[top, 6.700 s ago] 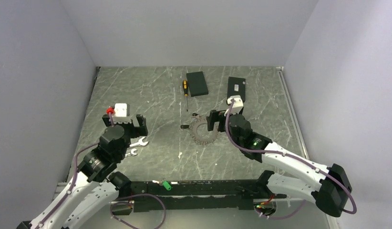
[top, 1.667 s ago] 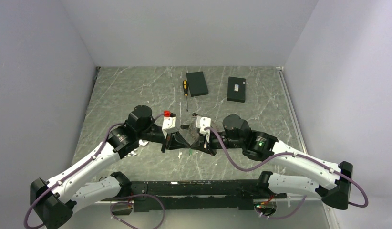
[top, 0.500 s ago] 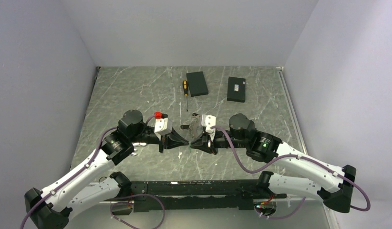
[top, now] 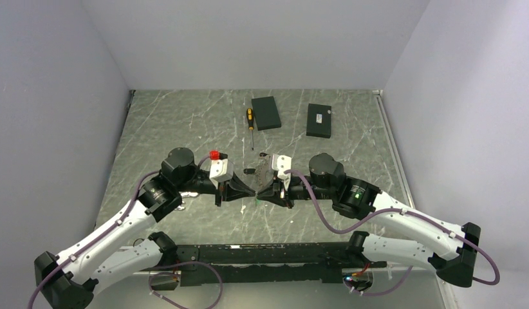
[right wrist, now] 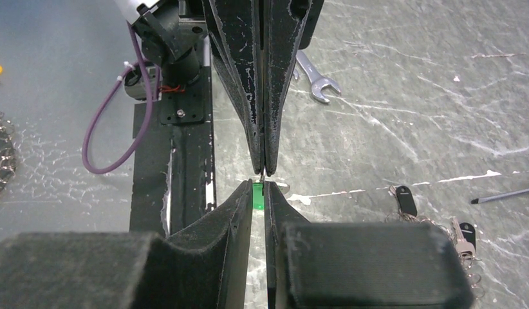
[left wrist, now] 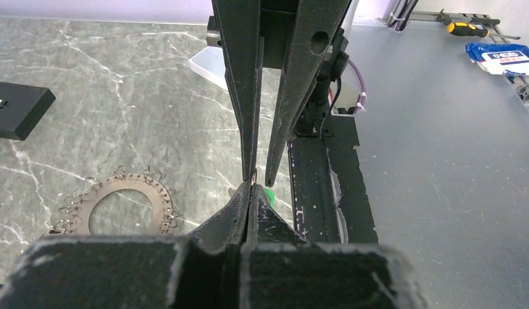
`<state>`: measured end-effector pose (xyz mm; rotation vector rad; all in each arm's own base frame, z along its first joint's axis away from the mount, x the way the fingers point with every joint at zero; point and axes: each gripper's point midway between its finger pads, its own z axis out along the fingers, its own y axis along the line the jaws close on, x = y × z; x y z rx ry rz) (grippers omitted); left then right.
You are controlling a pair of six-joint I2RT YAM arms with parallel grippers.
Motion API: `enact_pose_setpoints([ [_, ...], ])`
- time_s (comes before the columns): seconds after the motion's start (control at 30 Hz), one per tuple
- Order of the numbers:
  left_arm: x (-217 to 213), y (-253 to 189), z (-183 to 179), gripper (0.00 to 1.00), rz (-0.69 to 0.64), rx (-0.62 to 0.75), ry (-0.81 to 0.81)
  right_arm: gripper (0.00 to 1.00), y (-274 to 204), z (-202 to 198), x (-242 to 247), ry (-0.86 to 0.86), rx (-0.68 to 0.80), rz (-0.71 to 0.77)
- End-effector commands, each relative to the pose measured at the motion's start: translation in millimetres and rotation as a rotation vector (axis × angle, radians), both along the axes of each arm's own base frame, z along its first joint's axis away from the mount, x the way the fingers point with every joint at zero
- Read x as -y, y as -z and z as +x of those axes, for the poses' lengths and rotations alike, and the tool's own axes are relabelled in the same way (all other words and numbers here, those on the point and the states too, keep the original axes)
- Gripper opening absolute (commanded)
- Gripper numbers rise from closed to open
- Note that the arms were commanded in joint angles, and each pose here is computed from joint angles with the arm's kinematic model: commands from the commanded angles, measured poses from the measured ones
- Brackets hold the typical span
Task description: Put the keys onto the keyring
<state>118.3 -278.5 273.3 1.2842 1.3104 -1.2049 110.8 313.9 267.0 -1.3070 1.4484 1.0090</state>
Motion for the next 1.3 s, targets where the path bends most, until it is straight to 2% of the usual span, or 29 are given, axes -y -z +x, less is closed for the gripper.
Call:
enact_pose_setpoints([
  [0.0,2.4,-6.2,-5.5,0.0,-0.014,0.018,0.045,0.15,-29.1,4.5,-2.4,0.012,0.054,0.084],
  [0.1,2.8,-6.5,-4.8,0.0,-0.019,0.02,0.042,0.15,-29.7,6.0,-1.6,0.021,0.058,0.086],
  [0.3,3.3,-6.8,-4.3,0.0,-0.023,0.02,0.041,0.0,-24.6,6.0,-2.8,0.016,0.049,0.069],
  [0.47,3.5,-7.1,-3.1,0.0,-0.026,0.019,0.033,0.0,-23.0,7.8,-2.9,0.028,0.045,0.069],
  [0.5,3.4,-6.6,-1.0,0.07,-0.023,0.014,0.019,0.0,-20.9,9.9,-2.1,0.044,0.039,0.063],
  [0.57,2.6,-3.6,5.4,0.4,-0.007,-0.006,-0.025,0.0,-10.3,18.8,2.2,0.113,0.018,0.037],
  [0.67,2.6,1.4,8.2,0.6,0.014,-0.024,-0.043,0.0,10.4,41.1,15.9,0.287,-0.015,-0.002],
  [0.73,3.7,5.2,13.3,0.67,0.026,-0.043,-0.067,0.0,21.6,57.0,29.5,0.431,-0.047,-0.013],
  [0.8,6.0,8.4,18.5,0.69,0.038,-0.052,-0.082,0.0,31.5,75.6,50.2,0.608,-0.067,-0.018],
  [1.03,23.6,32.3,51.4,0.65,0.092,-0.079,-0.178,0.0,55.1,125.5,131.6,1.099,-0.101,-0.064],
  [1.17,40.1,55.7,81.3,0.63,0.138,-0.056,-0.233,0.0,58.7,143.5,165.7,1.259,-0.155,-0.063],
  [1.27,56.9,76.4,96.5,0.6,0.197,0.044,-0.147,0.0,65.3,147.6,178.4,1.31,-0.217,-0.07],
])
